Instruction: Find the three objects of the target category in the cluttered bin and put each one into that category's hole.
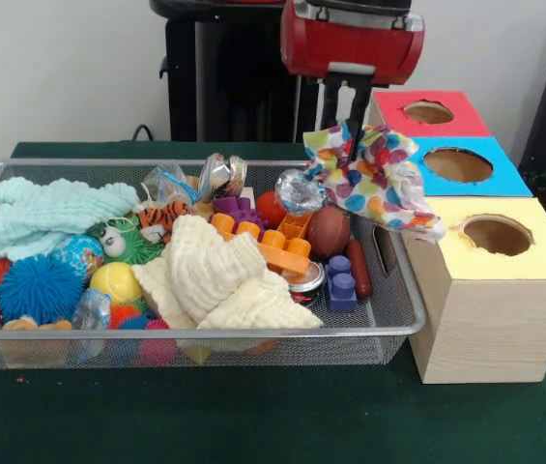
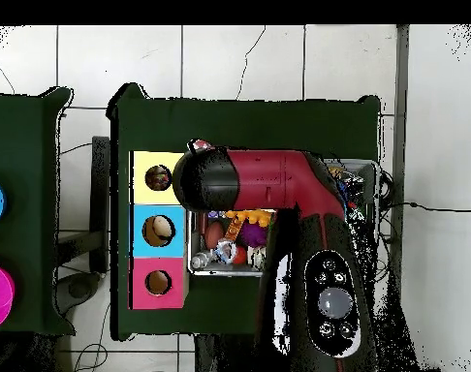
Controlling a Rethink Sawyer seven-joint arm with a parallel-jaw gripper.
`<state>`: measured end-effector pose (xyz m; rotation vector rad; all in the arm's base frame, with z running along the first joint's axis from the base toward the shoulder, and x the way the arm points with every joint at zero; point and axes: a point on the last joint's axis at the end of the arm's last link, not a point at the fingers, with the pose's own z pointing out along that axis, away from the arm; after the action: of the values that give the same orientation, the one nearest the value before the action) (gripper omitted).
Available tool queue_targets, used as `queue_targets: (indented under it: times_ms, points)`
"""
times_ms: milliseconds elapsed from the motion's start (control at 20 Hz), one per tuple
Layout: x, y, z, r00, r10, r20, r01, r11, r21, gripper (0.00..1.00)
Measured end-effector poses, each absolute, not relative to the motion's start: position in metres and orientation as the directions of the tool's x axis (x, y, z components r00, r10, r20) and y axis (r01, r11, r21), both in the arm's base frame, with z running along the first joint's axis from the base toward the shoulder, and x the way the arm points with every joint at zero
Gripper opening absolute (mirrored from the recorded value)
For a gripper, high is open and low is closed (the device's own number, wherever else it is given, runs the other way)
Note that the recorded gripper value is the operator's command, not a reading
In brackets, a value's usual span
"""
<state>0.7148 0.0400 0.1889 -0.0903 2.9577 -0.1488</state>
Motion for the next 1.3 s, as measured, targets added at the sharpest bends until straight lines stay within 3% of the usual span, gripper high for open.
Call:
queue_targets:
  times_ms: [800, 1300]
  points:
    - [0.707, 0.118, 0.19, -0.969, -0.172, -0.175, -0.156, 0.982, -0.102, 0.0]
    - [0.694, 0.138, 0.178, -0.967, -0.208, -0.148, -0.19, 0.973, -0.129, 0.0]
